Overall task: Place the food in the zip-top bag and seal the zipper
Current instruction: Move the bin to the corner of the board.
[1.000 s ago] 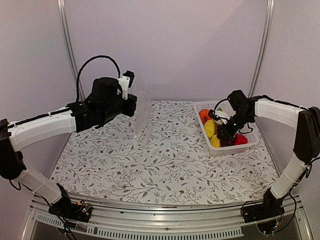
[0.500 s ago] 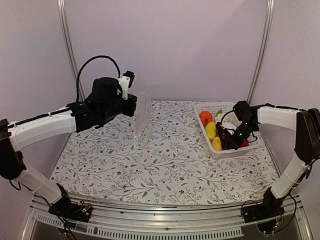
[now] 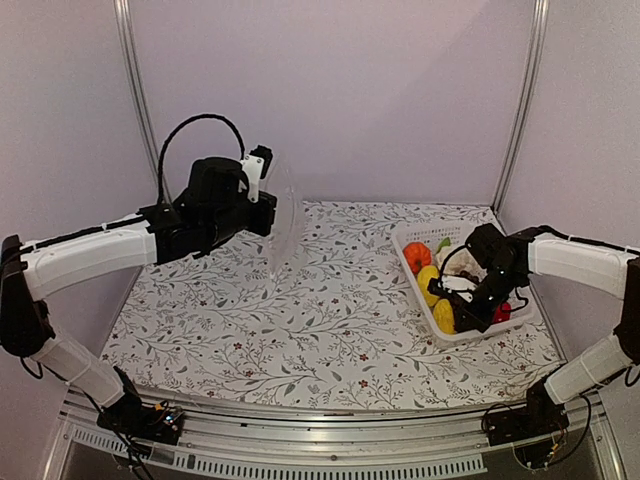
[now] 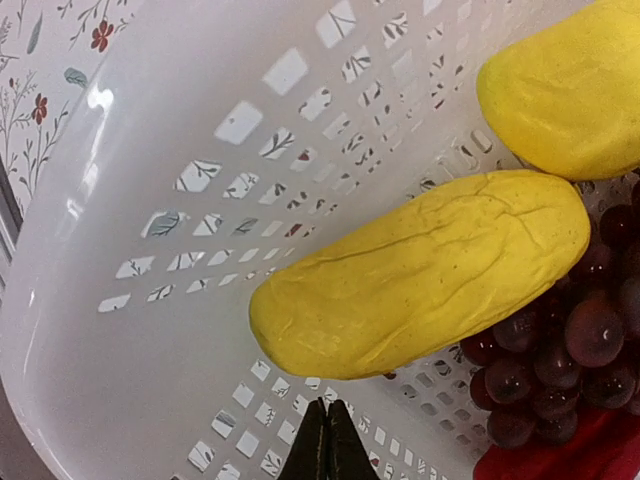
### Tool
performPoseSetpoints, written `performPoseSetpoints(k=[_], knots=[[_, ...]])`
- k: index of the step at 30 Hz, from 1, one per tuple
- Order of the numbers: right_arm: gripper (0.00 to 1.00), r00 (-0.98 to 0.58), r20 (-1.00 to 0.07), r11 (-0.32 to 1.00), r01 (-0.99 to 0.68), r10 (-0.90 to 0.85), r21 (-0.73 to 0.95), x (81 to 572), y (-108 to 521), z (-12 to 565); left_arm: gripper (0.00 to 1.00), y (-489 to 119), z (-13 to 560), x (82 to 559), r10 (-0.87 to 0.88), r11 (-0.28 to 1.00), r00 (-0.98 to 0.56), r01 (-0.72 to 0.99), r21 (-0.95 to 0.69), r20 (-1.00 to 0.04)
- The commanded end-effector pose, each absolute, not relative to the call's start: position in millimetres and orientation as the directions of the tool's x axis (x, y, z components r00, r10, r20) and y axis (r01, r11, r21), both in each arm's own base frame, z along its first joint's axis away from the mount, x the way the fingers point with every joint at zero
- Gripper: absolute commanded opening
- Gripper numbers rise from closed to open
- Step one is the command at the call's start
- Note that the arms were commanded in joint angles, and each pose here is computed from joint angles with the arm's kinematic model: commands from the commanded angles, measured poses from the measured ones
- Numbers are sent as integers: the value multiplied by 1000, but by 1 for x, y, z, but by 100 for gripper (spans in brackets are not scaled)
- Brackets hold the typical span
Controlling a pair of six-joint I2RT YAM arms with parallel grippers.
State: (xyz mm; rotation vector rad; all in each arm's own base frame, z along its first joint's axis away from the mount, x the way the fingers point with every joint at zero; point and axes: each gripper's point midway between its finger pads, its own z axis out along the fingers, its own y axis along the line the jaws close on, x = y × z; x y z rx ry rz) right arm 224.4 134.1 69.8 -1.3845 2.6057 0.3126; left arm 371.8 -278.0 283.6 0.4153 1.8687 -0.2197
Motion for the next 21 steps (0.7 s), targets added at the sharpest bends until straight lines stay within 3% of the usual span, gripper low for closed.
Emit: performPoseSetpoints(k=[1,5,10,15,21], knots=[[2,-547,-264,513,-837,-795,189,204,142,76,0,-285,273,369,205,909,-298,411,69,-932],[2,-528,-354,493,-849,-772,190,218,157,99,0,-285,272,371,273,900,-274,412,144,-922],[10,-526,-497,521,-838,-690,164,259,171,143,0,-259,288,368,337,918,-272,307,251,-901],[36,-516,-641,638,-768,-568,53,320,161,189,0,-219,317,349,393,913,-299,243,329,-869],[48,-463,-791,759,-652,-399,-2,368,146,236,0,-157,338,317,423,905,-359,117,410,-832]])
